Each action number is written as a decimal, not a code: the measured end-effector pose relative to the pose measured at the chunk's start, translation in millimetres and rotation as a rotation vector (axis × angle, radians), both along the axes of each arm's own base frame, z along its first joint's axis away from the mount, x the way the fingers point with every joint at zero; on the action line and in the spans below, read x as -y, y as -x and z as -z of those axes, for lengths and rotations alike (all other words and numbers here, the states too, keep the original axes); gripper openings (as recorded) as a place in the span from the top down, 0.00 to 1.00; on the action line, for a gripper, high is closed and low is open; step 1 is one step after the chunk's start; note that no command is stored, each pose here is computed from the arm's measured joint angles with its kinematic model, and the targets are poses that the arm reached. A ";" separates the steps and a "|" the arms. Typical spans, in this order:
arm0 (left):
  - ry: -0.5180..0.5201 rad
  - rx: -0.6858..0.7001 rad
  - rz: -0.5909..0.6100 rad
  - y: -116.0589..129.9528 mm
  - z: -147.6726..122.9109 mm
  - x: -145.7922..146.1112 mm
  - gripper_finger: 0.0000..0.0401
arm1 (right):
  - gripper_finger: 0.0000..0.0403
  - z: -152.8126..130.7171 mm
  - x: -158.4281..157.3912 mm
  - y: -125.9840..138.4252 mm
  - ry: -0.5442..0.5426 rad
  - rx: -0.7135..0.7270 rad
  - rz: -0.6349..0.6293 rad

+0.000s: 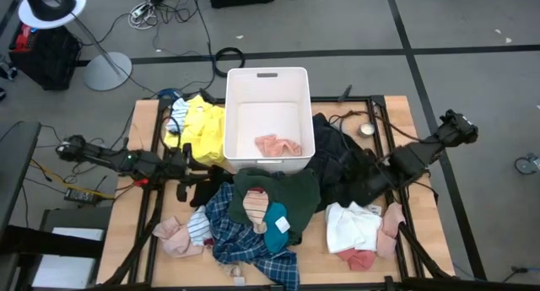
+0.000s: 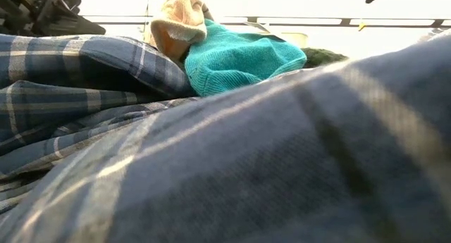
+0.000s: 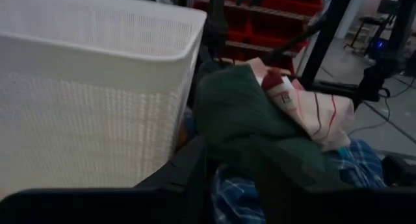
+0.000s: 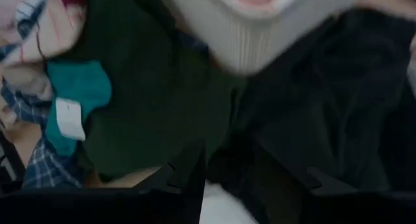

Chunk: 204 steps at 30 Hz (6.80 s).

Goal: Sort clothes
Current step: Put the white cloth into the laundry bin, then put the light orange striped sock into the laundry bin

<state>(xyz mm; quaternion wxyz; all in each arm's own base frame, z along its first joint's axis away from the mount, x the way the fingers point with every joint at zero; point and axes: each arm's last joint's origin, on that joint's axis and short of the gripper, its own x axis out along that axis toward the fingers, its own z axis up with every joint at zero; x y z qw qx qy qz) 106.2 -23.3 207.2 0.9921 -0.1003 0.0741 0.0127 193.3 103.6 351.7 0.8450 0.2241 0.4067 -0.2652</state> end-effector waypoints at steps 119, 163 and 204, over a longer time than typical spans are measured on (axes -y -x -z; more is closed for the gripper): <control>-0.192 -0.158 -0.123 4.5 -35.1 13.4 0.70 | 0.77 -18.8 191.8 -140.3 0.254 0.188 -0.098; -0.045 -0.158 0.090 -86.6 -27.7 66.1 0.70 | 0.78 42.4 1.3 0.8 0.020 -0.156 0.045; -0.385 -0.134 -0.031 -148.3 -218.6 21.9 1.00 | 0.79 69.5 -26.8 -10.1 0.039 -0.043 0.041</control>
